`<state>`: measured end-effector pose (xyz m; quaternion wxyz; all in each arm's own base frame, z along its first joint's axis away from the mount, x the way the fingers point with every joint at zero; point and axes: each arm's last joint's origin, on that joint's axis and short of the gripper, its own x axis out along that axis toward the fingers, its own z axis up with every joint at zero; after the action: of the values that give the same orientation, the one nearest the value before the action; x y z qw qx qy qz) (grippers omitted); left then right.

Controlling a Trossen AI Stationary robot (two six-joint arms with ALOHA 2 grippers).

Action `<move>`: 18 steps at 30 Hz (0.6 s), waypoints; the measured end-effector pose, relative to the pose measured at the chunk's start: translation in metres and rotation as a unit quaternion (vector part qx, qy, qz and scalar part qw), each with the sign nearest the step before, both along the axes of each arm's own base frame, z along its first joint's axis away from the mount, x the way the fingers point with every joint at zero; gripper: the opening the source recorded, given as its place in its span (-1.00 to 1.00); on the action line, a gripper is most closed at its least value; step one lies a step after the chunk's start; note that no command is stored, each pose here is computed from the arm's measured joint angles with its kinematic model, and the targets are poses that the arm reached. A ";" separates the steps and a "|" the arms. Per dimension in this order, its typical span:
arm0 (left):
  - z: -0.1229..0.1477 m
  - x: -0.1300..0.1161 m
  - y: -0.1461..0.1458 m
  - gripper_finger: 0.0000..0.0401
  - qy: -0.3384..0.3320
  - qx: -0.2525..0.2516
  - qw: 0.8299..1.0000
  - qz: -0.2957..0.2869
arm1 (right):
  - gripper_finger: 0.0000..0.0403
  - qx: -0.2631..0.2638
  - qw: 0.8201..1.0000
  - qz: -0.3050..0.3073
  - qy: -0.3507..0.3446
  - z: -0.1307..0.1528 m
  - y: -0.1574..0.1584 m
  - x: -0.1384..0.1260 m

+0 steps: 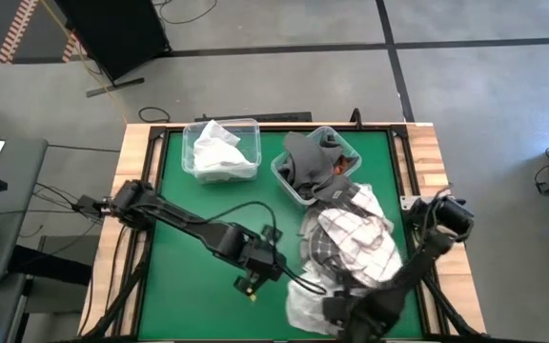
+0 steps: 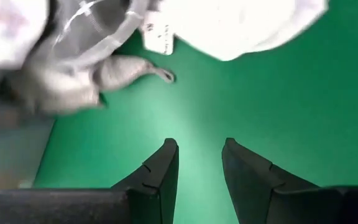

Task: Sort towels by color in basket
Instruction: Put the white towel into the left transparent bin

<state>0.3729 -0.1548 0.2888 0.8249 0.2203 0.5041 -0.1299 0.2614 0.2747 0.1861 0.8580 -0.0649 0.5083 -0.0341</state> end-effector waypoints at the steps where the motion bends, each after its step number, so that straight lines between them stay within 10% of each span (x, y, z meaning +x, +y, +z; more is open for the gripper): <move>1: 0.006 -0.007 0.003 -0.43 0.009 0.002 1.000 0.014 | -0.83 -0.001 1.000 0.014 -0.010 0.001 -0.005 0.010; 12: 0.057 -0.086 -0.001 -0.43 0.039 0.014 0.990 0.136 | -0.77 -0.052 0.991 0.067 -0.107 0.016 -0.098 0.109; 18: 0.057 -0.103 -0.027 -0.43 -0.031 0.066 0.987 0.143 | -0.67 0.008 0.988 0.082 -0.134 0.022 -0.143 0.138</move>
<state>0.2695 -0.1820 0.3459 0.8340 0.2041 0.5117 0.0295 0.3992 0.1321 0.2083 0.9187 -0.0941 0.3822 0.0320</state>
